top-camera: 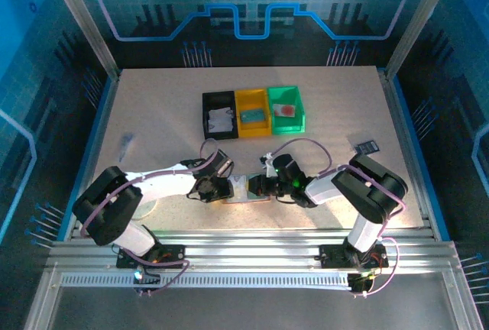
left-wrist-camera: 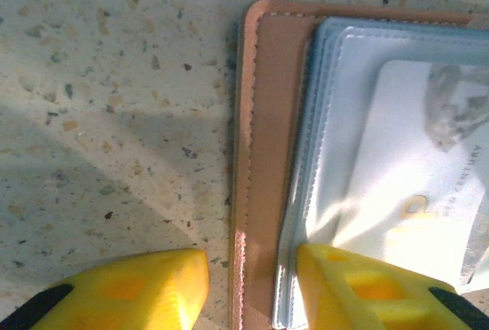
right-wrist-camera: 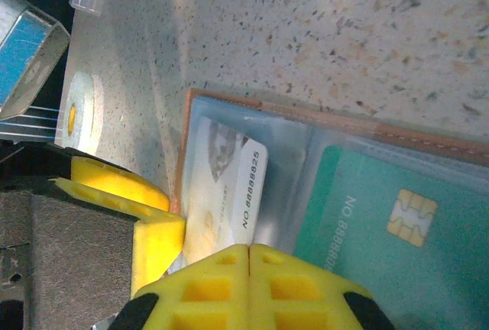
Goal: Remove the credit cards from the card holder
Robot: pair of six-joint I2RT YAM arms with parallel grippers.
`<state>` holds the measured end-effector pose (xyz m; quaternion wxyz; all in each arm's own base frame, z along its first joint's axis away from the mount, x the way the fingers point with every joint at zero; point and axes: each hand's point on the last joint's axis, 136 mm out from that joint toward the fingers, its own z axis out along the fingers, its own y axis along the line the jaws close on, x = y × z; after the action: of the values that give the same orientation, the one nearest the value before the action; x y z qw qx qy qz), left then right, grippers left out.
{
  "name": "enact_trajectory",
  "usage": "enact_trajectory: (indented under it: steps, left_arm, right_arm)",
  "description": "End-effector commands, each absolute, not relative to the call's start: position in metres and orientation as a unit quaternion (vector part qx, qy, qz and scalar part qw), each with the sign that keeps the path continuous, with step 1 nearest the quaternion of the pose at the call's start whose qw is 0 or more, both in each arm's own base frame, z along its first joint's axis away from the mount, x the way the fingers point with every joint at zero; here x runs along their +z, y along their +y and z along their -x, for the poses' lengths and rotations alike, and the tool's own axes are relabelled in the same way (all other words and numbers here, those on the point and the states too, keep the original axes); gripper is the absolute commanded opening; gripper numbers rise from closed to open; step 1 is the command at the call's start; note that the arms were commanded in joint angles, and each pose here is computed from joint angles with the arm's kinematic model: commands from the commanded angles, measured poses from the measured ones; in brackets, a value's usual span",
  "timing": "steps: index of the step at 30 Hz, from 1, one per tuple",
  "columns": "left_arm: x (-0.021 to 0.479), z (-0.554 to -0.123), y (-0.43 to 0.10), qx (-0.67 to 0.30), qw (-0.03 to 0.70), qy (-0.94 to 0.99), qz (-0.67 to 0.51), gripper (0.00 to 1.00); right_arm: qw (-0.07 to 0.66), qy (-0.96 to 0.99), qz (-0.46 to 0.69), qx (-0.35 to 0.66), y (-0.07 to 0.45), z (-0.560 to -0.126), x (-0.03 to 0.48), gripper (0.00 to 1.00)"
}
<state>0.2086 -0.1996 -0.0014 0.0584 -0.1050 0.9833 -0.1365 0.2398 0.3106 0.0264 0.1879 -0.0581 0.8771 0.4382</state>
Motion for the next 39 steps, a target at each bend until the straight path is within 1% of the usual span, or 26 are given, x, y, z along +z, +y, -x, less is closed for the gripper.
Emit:
enact_trajectory:
  steps: [1, 12, 17, 28, 39]
  left_arm:
    - [-0.059, -0.176, -0.213, -0.173, -0.004, 0.981, 0.086, 0.43]
    - [-0.050, -0.178, -0.209, -0.184, 0.020, 0.979, 0.091, 0.53]
    - [-0.042, -0.180, -0.209, -0.190, 0.030, 0.977, 0.089, 0.60]
    - [-0.023, -0.189, -0.202, -0.179, 0.063, 0.978, 0.086, 0.64]
    - [-0.020, -0.189, -0.203, -0.177, 0.062, 0.979, 0.081, 0.65]
  right_arm:
    - [0.141, 0.906, 0.038, 0.397, 0.285, -0.222, -0.003, 0.00]
    - [0.153, 0.903, 0.035, 0.399, 0.282, -0.226, 0.008, 0.00]
    - [0.160, 0.901, 0.039, 0.401, 0.282, -0.228, 0.019, 0.00]
    - [0.172, 0.906, 0.050, 0.384, 0.278, -0.231, 0.038, 0.00]
    - [0.171, 0.912, 0.050, 0.370, 0.271, -0.232, 0.045, 0.00]
